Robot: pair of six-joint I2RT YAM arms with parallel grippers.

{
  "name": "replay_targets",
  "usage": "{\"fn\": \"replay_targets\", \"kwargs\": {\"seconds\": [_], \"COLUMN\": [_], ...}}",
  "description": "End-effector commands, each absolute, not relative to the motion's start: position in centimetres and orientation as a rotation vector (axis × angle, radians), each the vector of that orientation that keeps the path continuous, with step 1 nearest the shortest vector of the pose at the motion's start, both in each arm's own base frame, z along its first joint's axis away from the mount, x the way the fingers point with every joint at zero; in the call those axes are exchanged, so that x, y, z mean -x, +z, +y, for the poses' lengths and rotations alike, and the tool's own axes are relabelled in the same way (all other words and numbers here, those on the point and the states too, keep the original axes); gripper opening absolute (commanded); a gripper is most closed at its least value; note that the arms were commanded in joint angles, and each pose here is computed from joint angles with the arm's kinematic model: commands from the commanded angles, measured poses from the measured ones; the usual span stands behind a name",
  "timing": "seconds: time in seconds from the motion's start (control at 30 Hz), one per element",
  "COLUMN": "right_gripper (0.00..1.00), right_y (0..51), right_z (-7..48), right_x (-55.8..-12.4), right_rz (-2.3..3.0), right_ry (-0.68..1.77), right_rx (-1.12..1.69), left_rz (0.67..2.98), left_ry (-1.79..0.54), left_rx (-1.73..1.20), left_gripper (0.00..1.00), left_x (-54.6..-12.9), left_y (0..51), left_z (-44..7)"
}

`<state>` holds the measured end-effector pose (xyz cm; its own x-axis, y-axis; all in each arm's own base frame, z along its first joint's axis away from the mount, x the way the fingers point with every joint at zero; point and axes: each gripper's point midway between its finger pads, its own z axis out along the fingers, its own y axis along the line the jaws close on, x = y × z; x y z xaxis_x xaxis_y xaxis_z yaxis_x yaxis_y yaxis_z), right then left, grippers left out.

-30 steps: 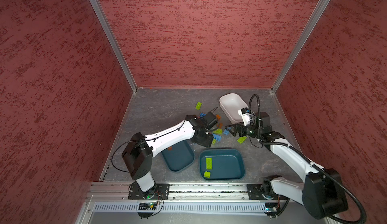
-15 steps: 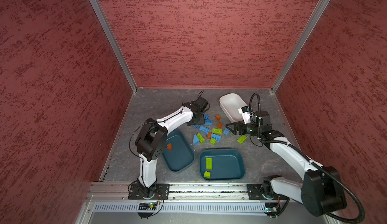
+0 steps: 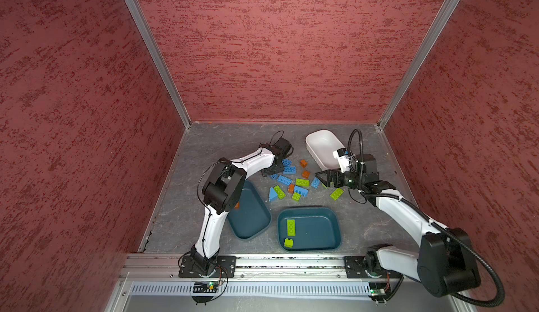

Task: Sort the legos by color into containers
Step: 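Move the left gripper back to the pile and grasp a blue brick, then carry the blue brick over the white tray and open the left gripper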

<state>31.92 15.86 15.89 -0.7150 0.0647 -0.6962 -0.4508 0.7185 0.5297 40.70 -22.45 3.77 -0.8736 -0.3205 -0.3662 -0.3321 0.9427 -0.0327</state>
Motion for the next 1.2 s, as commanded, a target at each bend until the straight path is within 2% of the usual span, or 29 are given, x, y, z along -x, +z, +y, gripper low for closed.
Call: {"fn": "replay_targets", "kwargs": {"seconds": [0.0, 0.13, 0.27, 0.4, 0.57, 0.77, 1.17], "right_gripper": [0.99, 0.99, 0.99, 0.99, 0.99, 0.99, 0.99], "right_y": [17.9, 17.8, 17.7, 17.8, 17.8, 18.5, 20.5], "right_z": [16.0, 16.0, 16.0, 15.8, 15.7, 15.1, 11.9], "right_x": [-32.7, -32.7, -32.7, -32.6, -32.5, -32.7, -34.6], "right_rz": [2.132, 2.134, 2.138, 2.138, 2.137, 2.122, 2.083], "right_ry": [0.920, 0.920, 0.919, 0.914, 0.902, 0.868, 0.748], "right_rx": [0.332, 0.331, 0.329, 0.324, 0.318, 0.291, 0.118], "left_rz": [2.707, 2.710, 2.706, 2.723, 2.713, 2.676, 2.432], "left_ry": [0.106, 0.109, 0.115, 0.100, 0.023, -0.116, -0.608], "left_rx": [0.521, 0.501, 0.491, 0.464, 0.378, 0.178, -0.306], "left_gripper": [0.56, 0.51, 0.40, 0.37, 0.28, 0.27, 0.26], "left_x": [-40.4, -40.1, -39.9, -39.6, -39.6, -40.5, -44.3], "left_y": [3.4, 3.2, 3.4, 3.2, 4.2, 8.2, 16.0], "left_z": [-21.8, -21.9, -21.7, -21.9, -22.7, -24.7, -34.6]}}
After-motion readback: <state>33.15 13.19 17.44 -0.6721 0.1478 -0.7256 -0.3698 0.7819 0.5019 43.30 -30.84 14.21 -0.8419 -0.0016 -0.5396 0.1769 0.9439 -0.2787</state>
